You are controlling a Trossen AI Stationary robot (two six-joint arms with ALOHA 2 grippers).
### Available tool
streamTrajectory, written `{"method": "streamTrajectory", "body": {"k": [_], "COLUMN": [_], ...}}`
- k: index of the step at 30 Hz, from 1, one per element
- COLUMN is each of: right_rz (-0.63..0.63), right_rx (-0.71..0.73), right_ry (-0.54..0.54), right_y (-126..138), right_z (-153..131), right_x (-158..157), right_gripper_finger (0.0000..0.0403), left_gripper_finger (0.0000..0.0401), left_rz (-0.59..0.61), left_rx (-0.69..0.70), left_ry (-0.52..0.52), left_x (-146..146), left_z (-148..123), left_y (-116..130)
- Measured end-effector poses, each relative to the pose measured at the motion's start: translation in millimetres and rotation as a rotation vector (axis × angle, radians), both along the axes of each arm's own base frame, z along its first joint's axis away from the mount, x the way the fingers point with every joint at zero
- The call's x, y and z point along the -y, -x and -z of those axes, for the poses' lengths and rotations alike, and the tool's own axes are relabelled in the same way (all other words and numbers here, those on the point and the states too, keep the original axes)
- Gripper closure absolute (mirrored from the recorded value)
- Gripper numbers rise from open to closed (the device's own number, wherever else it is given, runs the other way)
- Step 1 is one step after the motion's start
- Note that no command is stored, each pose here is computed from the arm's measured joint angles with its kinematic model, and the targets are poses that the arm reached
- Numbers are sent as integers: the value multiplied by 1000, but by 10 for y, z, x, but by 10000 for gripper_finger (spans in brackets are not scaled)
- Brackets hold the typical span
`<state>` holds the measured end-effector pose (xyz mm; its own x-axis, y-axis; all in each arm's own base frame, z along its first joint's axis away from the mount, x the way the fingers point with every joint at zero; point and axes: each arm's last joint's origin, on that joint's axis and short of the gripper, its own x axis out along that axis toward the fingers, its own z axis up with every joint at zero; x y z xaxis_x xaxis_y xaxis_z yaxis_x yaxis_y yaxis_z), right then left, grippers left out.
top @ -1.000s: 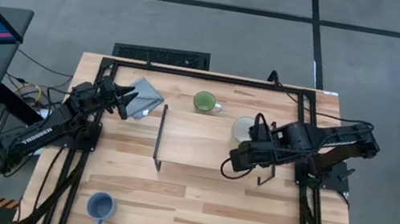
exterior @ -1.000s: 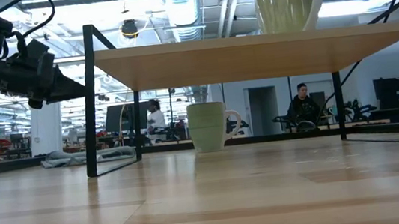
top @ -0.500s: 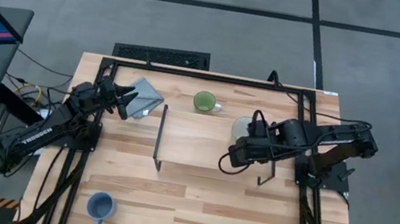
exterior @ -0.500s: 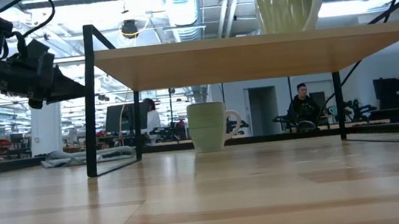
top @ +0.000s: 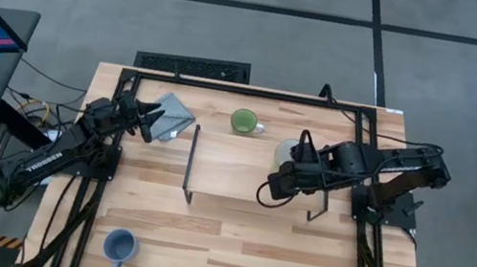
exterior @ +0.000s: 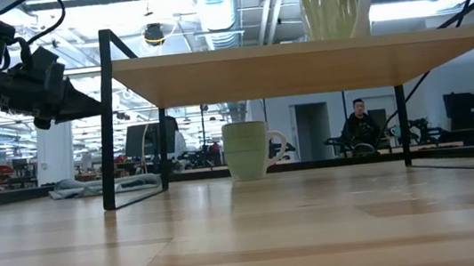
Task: Stack small to large cups/mugs on shelf
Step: Put the white mug on the shelf
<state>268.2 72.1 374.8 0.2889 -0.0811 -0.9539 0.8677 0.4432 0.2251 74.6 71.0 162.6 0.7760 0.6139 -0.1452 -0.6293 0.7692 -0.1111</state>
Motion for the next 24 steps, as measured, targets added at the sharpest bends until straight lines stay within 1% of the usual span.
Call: {"method": "streamTrajectory", "body": {"k": [18, 24], "right_rz": [-13, -42], "right_rx": [38, 88], "right_ry": [-10, 1], "right_y": [-25, 45], "right_z": [-17, -195], "right_x": [-37, -125], "right_gripper_finger": [239, 237], "left_gripper_finger": [276, 276], "left_rz": [0, 0], "left_rx": [0, 0], "left_ry": [0, 0], "left_x": [0, 0], "left_z": [0, 0], "left_y": [0, 0]}}
